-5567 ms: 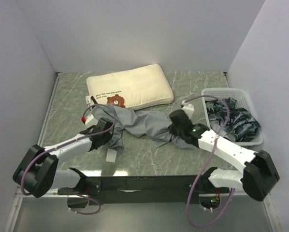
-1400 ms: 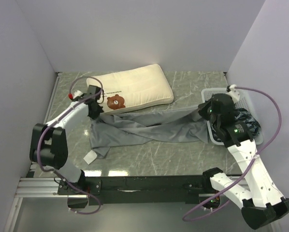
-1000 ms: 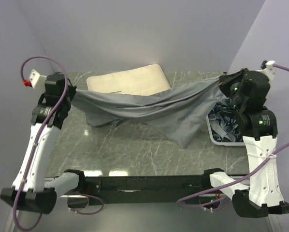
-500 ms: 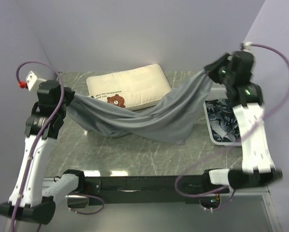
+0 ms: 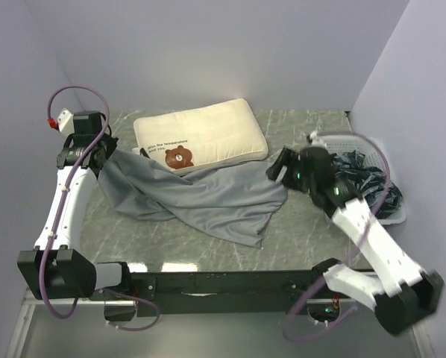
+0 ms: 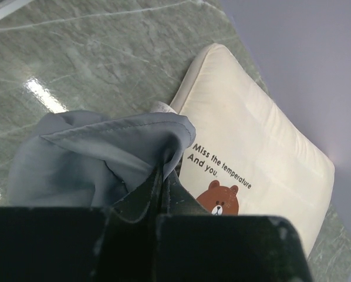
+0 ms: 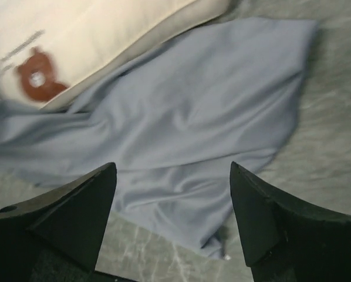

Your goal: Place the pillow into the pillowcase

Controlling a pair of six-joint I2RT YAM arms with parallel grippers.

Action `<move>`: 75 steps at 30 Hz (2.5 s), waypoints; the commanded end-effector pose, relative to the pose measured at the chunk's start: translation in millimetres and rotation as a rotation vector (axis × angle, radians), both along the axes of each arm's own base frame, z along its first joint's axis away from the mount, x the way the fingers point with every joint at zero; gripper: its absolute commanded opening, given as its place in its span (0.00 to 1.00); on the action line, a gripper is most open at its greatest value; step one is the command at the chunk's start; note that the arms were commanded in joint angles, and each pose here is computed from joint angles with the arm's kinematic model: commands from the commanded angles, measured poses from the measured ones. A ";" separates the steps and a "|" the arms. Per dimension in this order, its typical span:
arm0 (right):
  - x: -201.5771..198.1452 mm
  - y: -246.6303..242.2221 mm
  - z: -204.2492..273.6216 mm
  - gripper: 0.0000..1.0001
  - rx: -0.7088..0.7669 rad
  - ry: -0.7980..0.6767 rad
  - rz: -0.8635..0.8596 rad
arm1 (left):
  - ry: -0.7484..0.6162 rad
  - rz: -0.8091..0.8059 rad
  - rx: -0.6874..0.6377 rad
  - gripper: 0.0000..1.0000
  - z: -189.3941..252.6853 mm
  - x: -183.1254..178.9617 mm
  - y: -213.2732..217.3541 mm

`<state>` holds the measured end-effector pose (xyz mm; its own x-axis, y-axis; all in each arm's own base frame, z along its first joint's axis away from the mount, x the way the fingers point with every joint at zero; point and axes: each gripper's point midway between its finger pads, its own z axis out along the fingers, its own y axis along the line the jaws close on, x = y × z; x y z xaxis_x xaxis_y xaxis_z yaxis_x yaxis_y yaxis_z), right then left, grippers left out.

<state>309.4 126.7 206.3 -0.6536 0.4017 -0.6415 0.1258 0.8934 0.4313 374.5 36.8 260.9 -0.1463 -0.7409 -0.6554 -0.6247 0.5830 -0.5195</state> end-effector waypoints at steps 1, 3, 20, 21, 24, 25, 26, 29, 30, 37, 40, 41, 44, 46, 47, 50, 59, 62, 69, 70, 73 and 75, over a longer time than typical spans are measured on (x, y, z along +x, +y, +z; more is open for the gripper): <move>-52.5 20.3 -50.1 0.83 0.051 0.011 -0.004 | -0.066 -0.021 -0.028 0.01 9.9 8.8 -5.5; -81.4 21.8 -85.7 0.81 0.067 0.069 0.003 | -0.068 -0.021 -0.030 0.01 9.3 8.9 -5.8; -148.8 66.7 -162.7 0.79 0.061 0.176 0.119 | -0.075 -0.046 -0.037 0.01 -1.3 3.9 -10.1; -149.1 66.9 -164.0 0.79 0.050 0.180 0.116 | -0.070 -0.044 -0.035 0.01 -2.6 3.1 -9.3; -154.4 64.0 -174.7 0.79 0.011 0.201 0.106 | -0.069 -0.050 -0.033 0.01 -4.1 2.6 -10.3; -153.8 66.3 -175.3 0.78 0.020 0.199 0.106 | -0.066 -0.050 -0.034 0.01 -5.9 2.3 -10.3; -154.5 68.0 -177.8 0.77 0.020 0.204 0.111 | -0.068 -0.053 -0.032 0.01 -5.3 1.9 -10.5; -152.3 74.5 -179.9 0.62 0.017 0.210 0.123 | -0.068 -0.070 -0.025 0.01 -5.8 1.8 -12.0; -148.1 80.4 -172.7 0.49 0.023 0.199 0.127 | -0.063 -0.074 -0.021 0.01 -6.8 1.7 -11.9; -101.8 68.1 -49.8 0.00 -0.025 -0.004 0.092 | -0.112 -0.128 0.026 0.01 19.7 2.0 -14.4; -66.1 29.6 66.9 0.00 0.051 -0.212 0.004 | -0.152 -0.154 0.048 0.01 42.8 4.2 -15.7; -59.9 19.8 93.9 0.00 0.066 -0.255 -0.011 | -0.156 -0.160 0.059 0.01 49.6 2.8 -15.3; -39.5 -26.1 188.6 0.00 0.070 -0.403 -0.132 | -0.224 -0.175 0.082 0.01 85.0 2.5 -16.3; -37.3 -51.2 245.5 0.00 0.094 -0.508 -0.204 | -0.276 -0.175 0.095 0.01 112.1 -0.6 -16.0; -28.3 -53.4 252.5 0.00 0.092 -0.510 -0.212 | -0.293 -0.173 0.105 0.01 120.7 -2.6 -15.1; -12.5 -63.0 286.7 0.00 0.144 -0.559 -0.230 | -0.364 -0.143 0.128 0.01 153.7 -9.4 -10.1; 60.4 -61.2 313.1 0.00 0.342 -0.592 -0.130 | -0.586 -0.162 0.139 0.01 237.5 4.7 -14.8; 88.4 -66.8 318.5 0.00 0.392 -0.599 -0.110 | -0.653 -0.153 0.149 0.01 271.1 7.9 -12.6; 98.6 -66.6 337.7 0.00 0.458 -0.605 -0.054 | -0.739 -0.173 0.143 0.01 319.3 -11.6 -15.5; 96.7 -67.6 327.6 0.00 0.454 -0.579 -0.068 | -0.692 -0.182 0.128 0.01 296.8 -8.6 -17.4; 59.5 -70.2 296.5 0.00 0.424 -0.561 -0.099 | -0.582 -0.193 0.070 0.01 235.9 -28.7 -23.1; 53.7 -82.3 228.5 0.00 0.366 -0.435 -0.183 | -0.575 -0.209 0.004 0.01 211.2 -58.3 -32.6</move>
<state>409.1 52.2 463.7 -0.2906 0.7443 -0.6014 -0.0303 0.6210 0.7832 361.4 18.6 516.3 0.1681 -0.6725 -0.7208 -0.1193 0.7120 -0.6920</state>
